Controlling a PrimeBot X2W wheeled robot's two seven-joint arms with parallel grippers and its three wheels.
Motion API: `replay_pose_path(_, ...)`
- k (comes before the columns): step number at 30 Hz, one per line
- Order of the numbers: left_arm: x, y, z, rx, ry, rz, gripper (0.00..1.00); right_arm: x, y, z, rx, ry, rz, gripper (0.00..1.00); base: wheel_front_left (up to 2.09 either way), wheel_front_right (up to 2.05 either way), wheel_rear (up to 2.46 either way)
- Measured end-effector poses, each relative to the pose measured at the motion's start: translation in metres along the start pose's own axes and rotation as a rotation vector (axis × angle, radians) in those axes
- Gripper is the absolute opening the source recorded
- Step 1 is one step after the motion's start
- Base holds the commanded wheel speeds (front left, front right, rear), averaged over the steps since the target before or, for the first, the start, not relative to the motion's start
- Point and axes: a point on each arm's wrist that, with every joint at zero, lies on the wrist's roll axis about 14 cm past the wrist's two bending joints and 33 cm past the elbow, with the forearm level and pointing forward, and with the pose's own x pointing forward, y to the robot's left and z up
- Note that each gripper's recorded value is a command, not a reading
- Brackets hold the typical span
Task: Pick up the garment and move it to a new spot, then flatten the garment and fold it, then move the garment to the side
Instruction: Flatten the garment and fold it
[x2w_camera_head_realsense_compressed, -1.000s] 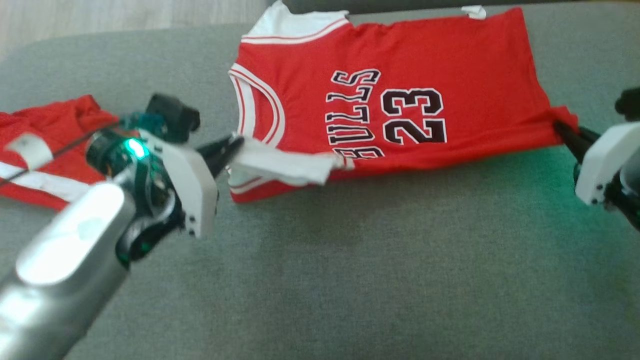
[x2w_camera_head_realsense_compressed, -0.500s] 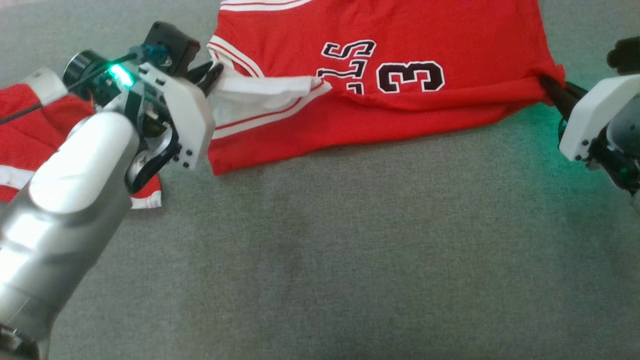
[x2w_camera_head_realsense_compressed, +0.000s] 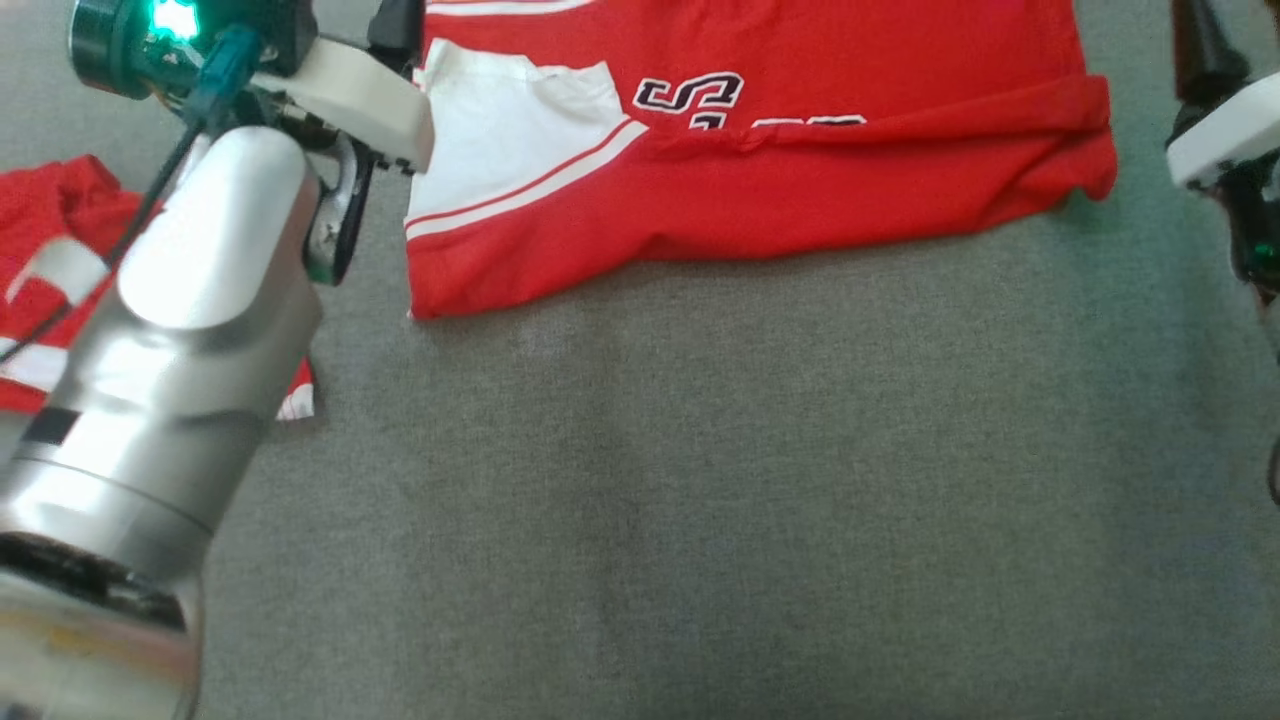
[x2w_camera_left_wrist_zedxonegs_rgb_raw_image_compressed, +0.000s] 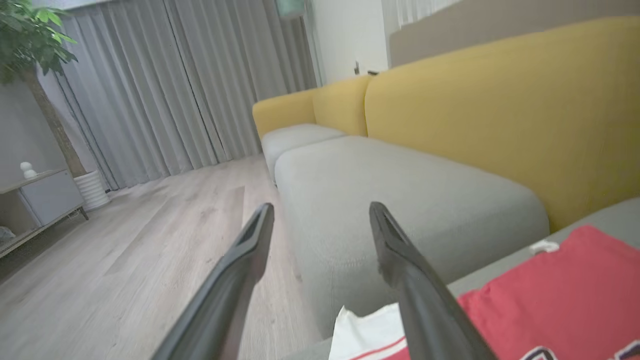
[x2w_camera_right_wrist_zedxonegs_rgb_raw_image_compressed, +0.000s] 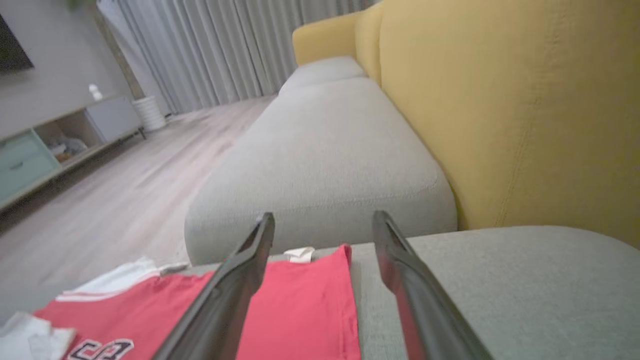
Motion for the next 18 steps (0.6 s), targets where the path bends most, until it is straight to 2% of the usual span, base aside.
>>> replay_pose_path(3, -0.003, -0.001, 0.024, -0.041, -0.088, 0.036, 1.0, -0.002, -0.001, 0.03, 0.054, -0.098, -0.021, 1.0, 0.0, 0.0, 0.0)
replay_pose_path(6, -0.014, -0.008, 0.048, -0.068, -0.165, 0.05, 1.0, -0.011, 0.001, 0.082, 0.084, -0.267, -0.015, 1.0, 0.0, 0.0, 0.0)
replay_pose_path(8, -0.027, -0.013, 0.062, -0.086, -0.223, 0.064, 1.0, -0.023, 0.007, 0.1, 0.094, -0.355, -0.012, 1.0, 0.0, 0.0, 0.0)
replay_pose_path(11, -0.044, -0.02, 0.062, -0.098, -0.244, 0.077, 1.0, -0.039, 0.015, 0.092, 0.076, -0.38, -0.013, 1.0, 0.0, 0.0, 0.0)
replay_pose_path(16, -0.102, -0.039, 0.025, -0.163, -0.178, 0.129, 1.0, -0.096, 0.042, 0.015, 0.066, -0.3, -0.052, 1.0, 0.0, 0.0, 0.0)
replay_pose_path(18, -0.118, -0.046, 0.008, -0.18, -0.136, 0.141, 1.0, -0.111, 0.051, 0.001, 0.058, -0.284, -0.058, 1.0, 0.0, 0.0, 0.0)
